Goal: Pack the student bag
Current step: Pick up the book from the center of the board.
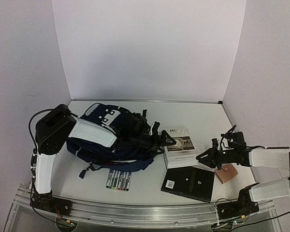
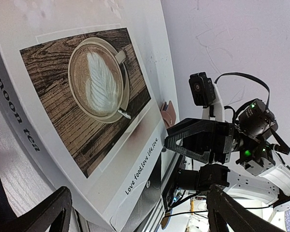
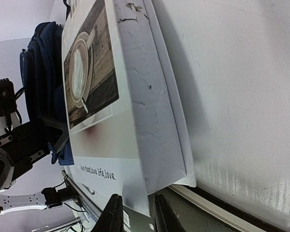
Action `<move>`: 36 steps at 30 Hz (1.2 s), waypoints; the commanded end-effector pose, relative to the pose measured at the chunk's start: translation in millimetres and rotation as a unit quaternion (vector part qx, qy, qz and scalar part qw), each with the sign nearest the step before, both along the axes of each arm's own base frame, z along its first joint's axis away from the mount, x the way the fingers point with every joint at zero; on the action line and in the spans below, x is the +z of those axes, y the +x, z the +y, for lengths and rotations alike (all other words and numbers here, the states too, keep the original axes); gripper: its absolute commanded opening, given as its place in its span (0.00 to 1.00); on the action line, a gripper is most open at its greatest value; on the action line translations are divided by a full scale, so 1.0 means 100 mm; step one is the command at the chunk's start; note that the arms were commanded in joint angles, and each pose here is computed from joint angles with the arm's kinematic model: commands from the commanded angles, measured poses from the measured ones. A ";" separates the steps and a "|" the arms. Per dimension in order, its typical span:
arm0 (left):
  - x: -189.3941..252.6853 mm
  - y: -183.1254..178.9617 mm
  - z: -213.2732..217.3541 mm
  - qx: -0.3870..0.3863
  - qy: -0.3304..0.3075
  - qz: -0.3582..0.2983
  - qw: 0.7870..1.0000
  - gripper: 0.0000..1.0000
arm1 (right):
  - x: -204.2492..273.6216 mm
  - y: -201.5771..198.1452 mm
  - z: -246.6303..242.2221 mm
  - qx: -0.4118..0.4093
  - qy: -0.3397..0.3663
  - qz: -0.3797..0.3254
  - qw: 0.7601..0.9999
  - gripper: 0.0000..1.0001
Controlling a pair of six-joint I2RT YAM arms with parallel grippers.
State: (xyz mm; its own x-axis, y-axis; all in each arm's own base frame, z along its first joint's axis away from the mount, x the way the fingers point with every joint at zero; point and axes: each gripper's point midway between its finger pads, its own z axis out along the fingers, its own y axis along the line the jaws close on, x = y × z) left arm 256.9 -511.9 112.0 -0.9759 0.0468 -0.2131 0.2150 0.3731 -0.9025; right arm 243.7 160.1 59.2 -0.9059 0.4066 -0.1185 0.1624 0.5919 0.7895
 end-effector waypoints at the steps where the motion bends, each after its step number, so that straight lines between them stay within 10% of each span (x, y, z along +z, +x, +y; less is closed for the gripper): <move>1: 0.05 -0.04 0.00 -0.003 -0.004 0.001 1.000 0.97 | 0.11 0.08 0.01 -0.012 0.014 -0.027 0.999 0.17; 8: 0.08 -0.04 0.01 -0.003 -0.007 -0.002 1.000 0.97 | 0.29 0.14 0.02 -0.036 0.041 -0.041 0.998 0.00; 36: 1.14 0.06 0.02 0.015 -0.098 -0.094 0.991 1.00 | 2.44 0.26 0.04 -0.078 0.205 -0.239 0.946 0.00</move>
State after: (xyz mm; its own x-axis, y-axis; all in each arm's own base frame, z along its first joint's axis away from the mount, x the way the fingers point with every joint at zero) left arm 258.1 -497.1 174.1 -0.9407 -0.0105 -0.3392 0.3180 0.3216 -0.8919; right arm 267.3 164.2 239.8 -0.7682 0.6052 -0.2090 -0.0402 0.2801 0.9591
